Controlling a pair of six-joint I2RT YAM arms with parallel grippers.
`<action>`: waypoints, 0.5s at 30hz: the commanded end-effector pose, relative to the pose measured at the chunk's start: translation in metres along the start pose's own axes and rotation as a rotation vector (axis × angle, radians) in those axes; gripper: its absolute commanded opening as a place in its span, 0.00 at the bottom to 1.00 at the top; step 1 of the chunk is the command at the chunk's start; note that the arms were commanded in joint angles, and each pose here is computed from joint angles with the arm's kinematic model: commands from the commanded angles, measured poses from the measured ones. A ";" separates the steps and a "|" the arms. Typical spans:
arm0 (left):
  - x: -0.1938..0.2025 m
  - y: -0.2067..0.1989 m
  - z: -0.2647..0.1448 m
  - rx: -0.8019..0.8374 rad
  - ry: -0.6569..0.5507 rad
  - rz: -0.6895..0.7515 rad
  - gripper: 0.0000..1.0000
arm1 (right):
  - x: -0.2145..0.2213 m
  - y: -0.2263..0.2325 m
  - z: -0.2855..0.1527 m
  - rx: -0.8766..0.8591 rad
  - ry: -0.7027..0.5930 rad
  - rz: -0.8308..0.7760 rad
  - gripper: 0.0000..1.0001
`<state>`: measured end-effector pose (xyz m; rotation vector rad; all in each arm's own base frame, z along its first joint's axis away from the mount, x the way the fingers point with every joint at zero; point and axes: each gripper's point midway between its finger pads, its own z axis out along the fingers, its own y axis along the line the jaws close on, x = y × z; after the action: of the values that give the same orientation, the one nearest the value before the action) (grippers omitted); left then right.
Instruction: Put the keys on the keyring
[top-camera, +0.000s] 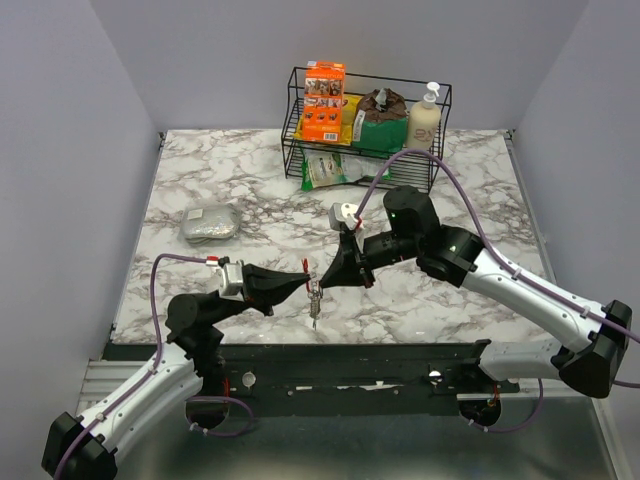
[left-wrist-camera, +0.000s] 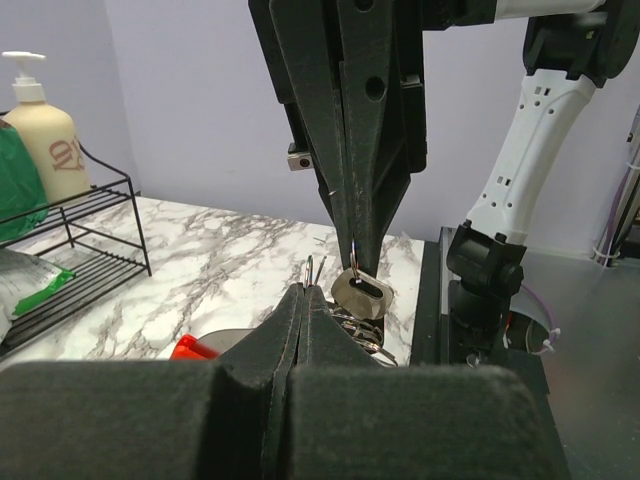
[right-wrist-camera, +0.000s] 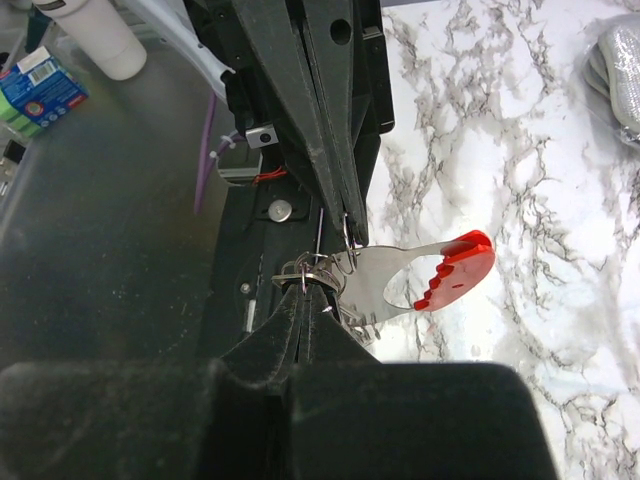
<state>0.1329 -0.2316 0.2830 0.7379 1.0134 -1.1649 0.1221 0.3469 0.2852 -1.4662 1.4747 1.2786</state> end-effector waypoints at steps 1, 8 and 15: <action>-0.019 0.000 0.005 0.001 -0.045 0.044 0.00 | -0.004 0.007 0.002 -0.031 0.004 -0.005 0.01; -0.013 -0.002 0.005 0.019 -0.010 0.042 0.00 | -0.007 0.004 0.002 -0.016 0.001 -0.007 0.01; -0.005 -0.004 0.003 0.034 0.028 0.052 0.00 | -0.007 0.000 0.003 -0.003 0.005 -0.005 0.01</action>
<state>0.1360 -0.2334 0.2778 0.7587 1.0454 -1.1472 0.1219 0.3492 0.2828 -1.4727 1.4842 1.2819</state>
